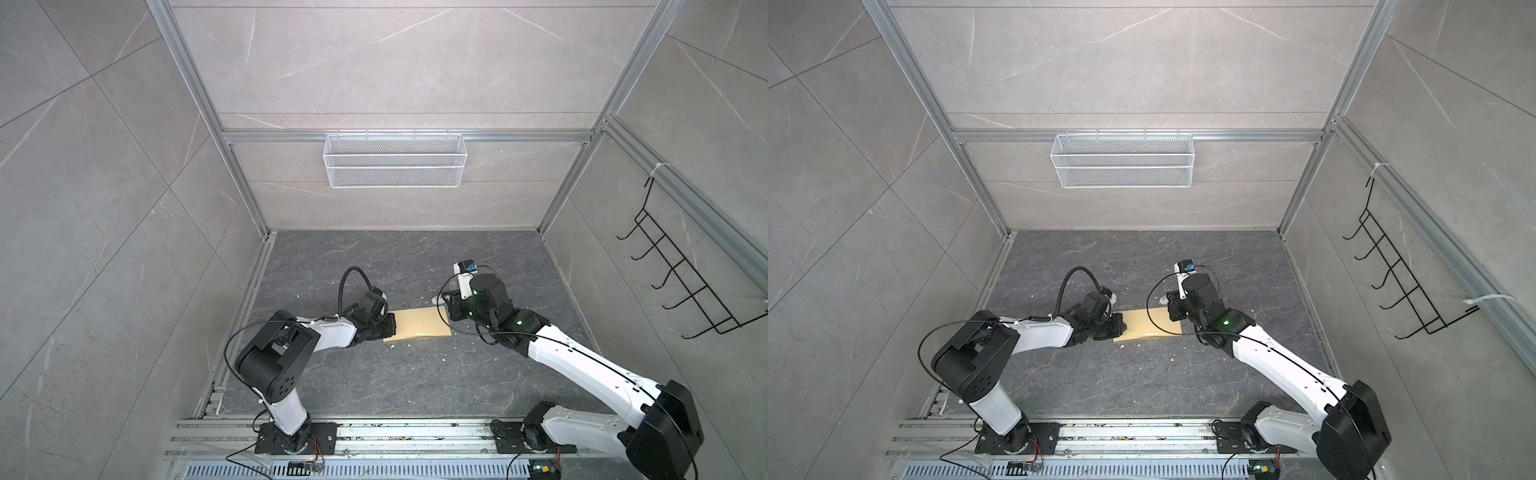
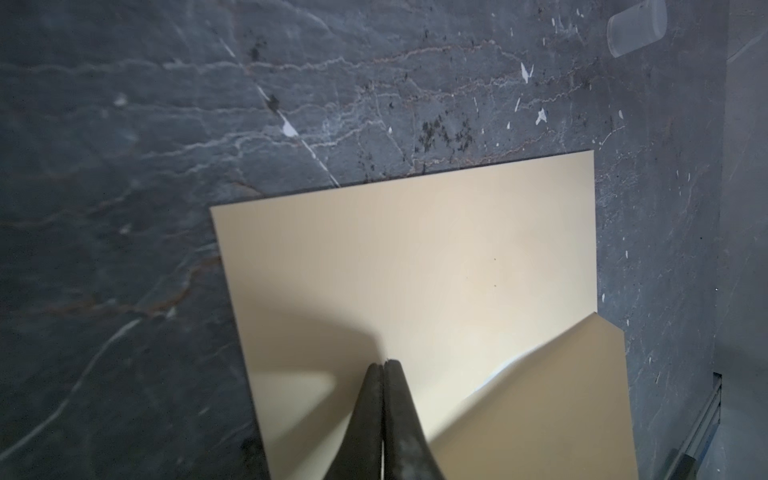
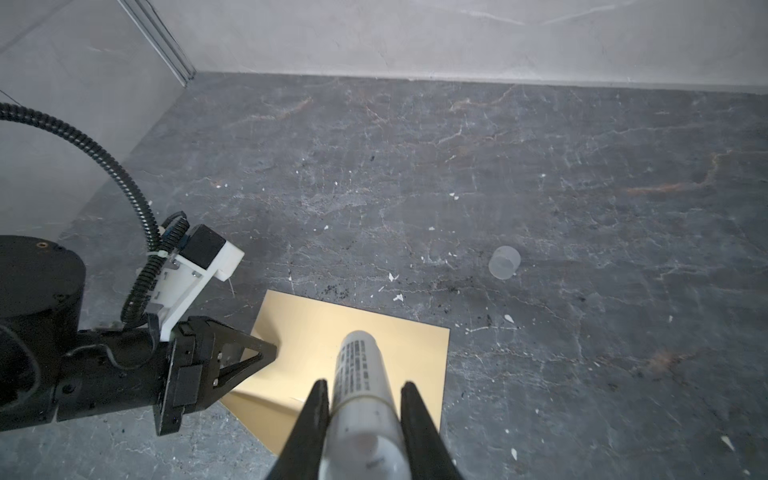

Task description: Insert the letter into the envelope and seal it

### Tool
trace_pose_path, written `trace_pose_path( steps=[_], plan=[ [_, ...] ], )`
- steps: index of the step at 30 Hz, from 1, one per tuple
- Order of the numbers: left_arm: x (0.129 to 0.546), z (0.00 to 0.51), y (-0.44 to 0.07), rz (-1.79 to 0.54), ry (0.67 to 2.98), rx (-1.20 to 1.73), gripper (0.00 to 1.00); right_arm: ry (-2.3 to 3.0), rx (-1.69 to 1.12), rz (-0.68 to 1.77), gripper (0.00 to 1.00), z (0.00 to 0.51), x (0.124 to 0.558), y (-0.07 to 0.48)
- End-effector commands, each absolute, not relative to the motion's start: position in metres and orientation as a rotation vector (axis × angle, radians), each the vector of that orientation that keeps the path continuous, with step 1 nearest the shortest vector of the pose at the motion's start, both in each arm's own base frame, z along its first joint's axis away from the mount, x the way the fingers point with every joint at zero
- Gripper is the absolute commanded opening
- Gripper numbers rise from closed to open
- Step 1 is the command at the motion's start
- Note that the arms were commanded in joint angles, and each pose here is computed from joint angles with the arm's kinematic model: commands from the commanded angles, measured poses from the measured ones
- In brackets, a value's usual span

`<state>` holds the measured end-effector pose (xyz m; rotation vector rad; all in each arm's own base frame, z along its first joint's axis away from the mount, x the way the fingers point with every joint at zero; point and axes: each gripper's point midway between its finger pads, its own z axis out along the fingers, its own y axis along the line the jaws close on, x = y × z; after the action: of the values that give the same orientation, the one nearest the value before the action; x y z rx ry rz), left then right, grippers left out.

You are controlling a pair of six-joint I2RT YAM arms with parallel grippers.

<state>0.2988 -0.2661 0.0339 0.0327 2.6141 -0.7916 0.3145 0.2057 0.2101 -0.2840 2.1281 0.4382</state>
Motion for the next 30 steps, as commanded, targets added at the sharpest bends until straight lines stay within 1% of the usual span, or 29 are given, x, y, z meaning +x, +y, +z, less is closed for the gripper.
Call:
trace_pose_path(
  steps=[1,4,7,8,12,13,17,21,22,26,30],
  plan=[
    [0.326,0.107,-0.276,-0.846,2.413,0.066,0.22,1.965,-0.256,0.538,0.00,0.249,0.316,0.211],
    [0.335,0.160,-0.285,-0.923,2.286,0.085,0.35,1.892,-0.258,0.542,0.00,0.262,0.316,0.210],
    [0.335,0.207,-0.287,-1.016,2.166,0.060,0.51,1.778,-0.275,0.549,0.00,0.278,0.317,0.210],
    [0.335,0.221,-0.287,-1.050,2.127,0.043,0.54,1.733,-0.277,0.550,0.00,0.283,0.317,0.210],
    [0.332,0.268,-0.283,-1.223,1.983,-0.109,0.71,1.525,-0.276,0.551,0.00,0.304,0.315,0.207],
    [0.332,0.277,-0.283,-1.267,1.962,-0.158,0.74,1.491,-0.284,0.551,0.00,0.308,0.315,0.208],
    [0.331,0.296,-0.285,-1.466,1.908,-0.347,0.74,1.434,-0.317,0.520,0.00,0.311,0.321,0.214],
    [0.335,0.300,-0.296,-1.684,1.900,-0.567,0.74,1.363,-0.308,0.507,0.00,0.317,0.326,0.218],
    [0.336,0.303,-0.300,-1.730,1.896,-0.584,0.75,1.353,-0.315,0.503,0.00,0.317,0.327,0.220],
    [0.339,0.311,-0.308,-1.812,1.884,-0.650,0.76,1.319,-0.338,0.504,0.00,0.315,0.329,0.233],
    [0.341,0.305,-0.316,-1.876,1.907,-0.734,0.76,1.288,-0.371,0.483,0.00,0.314,0.326,0.248]
  ],
)
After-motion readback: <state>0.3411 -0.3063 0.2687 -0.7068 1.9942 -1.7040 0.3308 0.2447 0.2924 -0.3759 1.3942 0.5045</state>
